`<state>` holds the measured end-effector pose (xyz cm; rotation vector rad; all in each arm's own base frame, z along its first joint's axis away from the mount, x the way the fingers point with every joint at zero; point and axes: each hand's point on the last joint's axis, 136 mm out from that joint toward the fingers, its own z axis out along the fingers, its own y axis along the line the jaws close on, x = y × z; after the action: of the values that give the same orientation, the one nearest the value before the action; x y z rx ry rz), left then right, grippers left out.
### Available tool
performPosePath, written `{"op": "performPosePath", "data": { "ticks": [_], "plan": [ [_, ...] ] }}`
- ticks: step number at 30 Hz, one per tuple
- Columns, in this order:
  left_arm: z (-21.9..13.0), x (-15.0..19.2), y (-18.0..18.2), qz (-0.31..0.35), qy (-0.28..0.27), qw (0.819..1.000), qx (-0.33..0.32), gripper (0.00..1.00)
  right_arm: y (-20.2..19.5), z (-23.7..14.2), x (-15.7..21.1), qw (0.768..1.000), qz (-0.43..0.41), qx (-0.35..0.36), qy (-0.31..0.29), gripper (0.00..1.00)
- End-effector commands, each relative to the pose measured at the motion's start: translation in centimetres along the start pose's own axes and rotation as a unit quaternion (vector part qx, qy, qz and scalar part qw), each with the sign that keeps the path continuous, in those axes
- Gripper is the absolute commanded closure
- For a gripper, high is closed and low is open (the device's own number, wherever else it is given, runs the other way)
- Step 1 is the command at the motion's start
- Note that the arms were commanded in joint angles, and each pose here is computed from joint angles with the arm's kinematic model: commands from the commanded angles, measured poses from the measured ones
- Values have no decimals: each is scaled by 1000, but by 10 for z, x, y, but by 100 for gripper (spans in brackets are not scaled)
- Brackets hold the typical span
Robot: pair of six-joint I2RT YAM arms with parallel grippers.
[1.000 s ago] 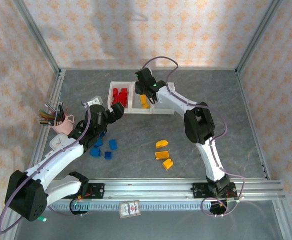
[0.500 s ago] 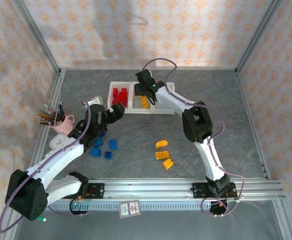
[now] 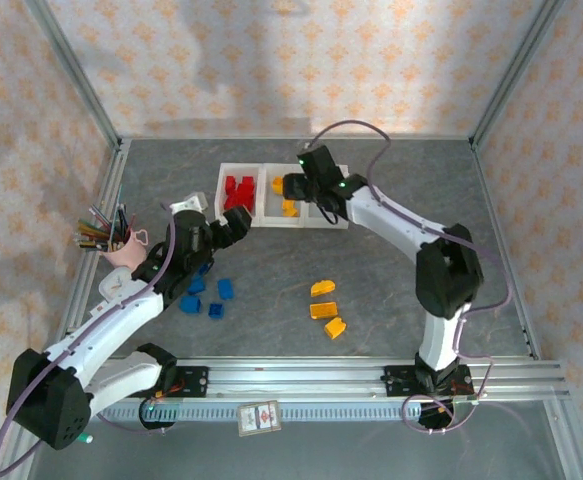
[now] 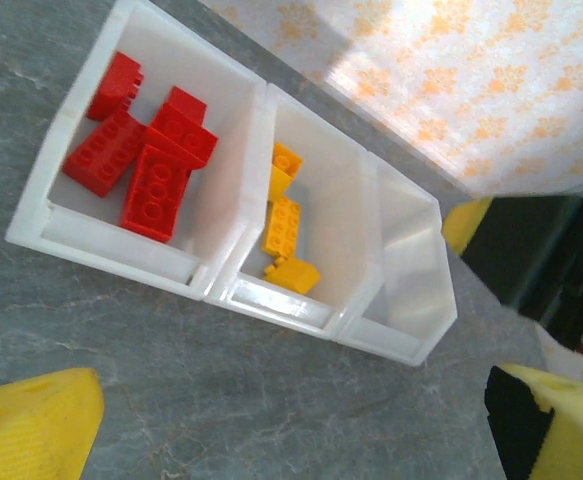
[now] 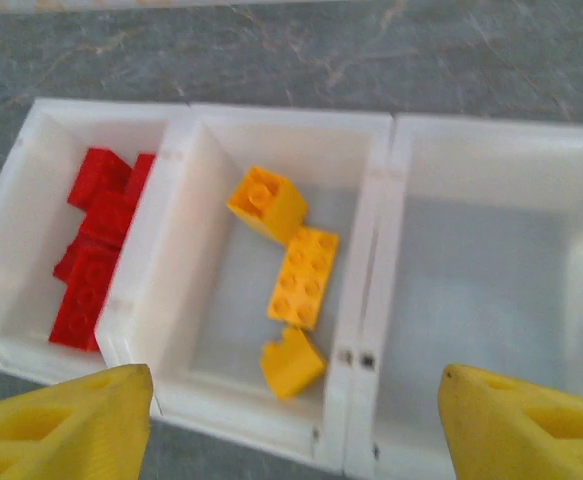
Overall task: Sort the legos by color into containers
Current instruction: Pick up the lego from the center of the table.
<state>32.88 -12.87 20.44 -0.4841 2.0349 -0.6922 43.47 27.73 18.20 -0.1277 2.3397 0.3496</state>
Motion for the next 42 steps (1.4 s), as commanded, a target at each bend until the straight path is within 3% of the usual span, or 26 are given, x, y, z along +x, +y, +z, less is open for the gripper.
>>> {"op": "performPosePath", "data": {
  "ticks": [1,11,23,33,42],
  "plan": [
    [-3,16,-8,4,18,1000,17,1,-20,-16,26,1000,22,18,13,23],
    [3,71,-34,9,70,996,51,1,-74,-50,132,990,52,85,96,18],
    [5,93,-20,-5,81,996,31,1,-35,-48,222,984,5,63,164,13],
    [2,97,-6,-10,80,997,14,1,-35,-38,249,980,-29,73,185,13],
    [2,97,-7,-9,80,997,15,1,-39,-32,253,978,-51,83,186,27]
  ]
}}
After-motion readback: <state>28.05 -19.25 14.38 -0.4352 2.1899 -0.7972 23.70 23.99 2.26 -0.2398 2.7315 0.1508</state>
